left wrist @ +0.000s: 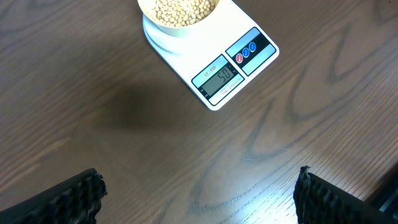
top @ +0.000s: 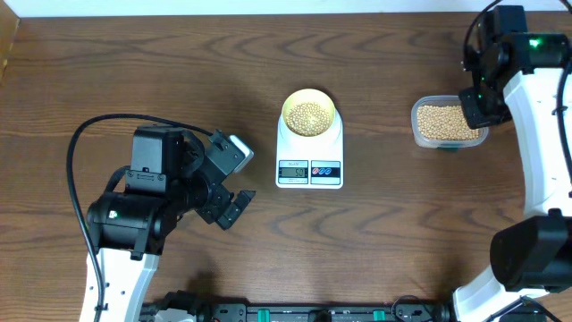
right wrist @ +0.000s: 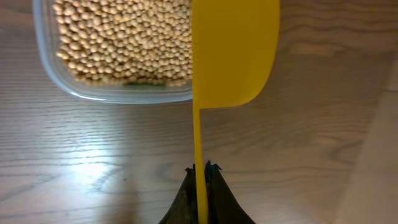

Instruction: Scoop item into bowl and weigh 50g on scale

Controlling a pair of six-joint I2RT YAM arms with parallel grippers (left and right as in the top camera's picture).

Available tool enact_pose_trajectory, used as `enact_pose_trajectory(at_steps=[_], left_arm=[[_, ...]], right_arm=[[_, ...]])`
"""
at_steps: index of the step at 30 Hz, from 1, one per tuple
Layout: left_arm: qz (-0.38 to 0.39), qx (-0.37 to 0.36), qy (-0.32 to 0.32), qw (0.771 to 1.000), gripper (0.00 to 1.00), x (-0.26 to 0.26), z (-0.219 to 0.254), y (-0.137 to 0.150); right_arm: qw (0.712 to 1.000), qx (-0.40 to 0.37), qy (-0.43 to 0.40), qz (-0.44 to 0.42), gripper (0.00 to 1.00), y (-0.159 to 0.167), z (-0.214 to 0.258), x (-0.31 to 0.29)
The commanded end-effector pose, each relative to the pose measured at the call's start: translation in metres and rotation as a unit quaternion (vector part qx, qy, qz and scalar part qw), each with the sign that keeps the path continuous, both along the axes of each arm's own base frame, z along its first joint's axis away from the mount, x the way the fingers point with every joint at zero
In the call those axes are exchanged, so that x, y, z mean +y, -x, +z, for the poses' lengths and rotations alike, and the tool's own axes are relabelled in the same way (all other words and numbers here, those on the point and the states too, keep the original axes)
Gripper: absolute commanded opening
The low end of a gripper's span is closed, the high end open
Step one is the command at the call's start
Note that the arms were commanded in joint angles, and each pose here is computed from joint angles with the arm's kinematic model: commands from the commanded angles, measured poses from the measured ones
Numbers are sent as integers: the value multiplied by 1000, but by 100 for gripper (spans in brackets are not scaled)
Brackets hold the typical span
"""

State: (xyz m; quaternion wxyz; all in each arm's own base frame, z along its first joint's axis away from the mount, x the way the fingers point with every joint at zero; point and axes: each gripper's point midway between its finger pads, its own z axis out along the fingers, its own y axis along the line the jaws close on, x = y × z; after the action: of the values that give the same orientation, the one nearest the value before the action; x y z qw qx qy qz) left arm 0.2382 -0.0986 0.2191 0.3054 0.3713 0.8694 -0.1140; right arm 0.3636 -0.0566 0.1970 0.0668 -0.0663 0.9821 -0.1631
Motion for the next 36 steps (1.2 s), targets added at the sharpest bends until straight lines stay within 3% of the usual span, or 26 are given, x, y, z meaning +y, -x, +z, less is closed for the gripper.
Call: enact_pose_trajectory(at_steps=[1,5,8,12,18,26,30,32,36], left_arm=[[-3,-12,-4,1000,99,1,7,-3],[-3,-12,-4,1000,99,1,7,-3],[-3,-12,-4,1000,99,1,7,-3],[-3,-12,-4,1000,99,1,7,-3],[-3,-12,-4,1000,99,1,7,-3],[-3,-12,-4,1000,99,1,7,-3],[-3,-12,-4,1000,99,1,7,-3],[-3,-12,-4,1000,99,1,7,-3],[-3,-12,-4,1000,99,1,7,-3]], right_arm=[[999,-16,46,7,3,-1,16,-7],[996,0,-79,49,1,3,3,36],[965,27,-230,125,1,17,2,88],[920,39,-358,153,1,32,8,122],[901,116,-404,110,1,68,-21,118],[823,211,-527,16,1,128,-63,135],[804,239,-544,-16,4,147,-74,137],[798,246,-550,-24,16,153,-78,140],[792,262,-549,-48,13,160,-80,141]])
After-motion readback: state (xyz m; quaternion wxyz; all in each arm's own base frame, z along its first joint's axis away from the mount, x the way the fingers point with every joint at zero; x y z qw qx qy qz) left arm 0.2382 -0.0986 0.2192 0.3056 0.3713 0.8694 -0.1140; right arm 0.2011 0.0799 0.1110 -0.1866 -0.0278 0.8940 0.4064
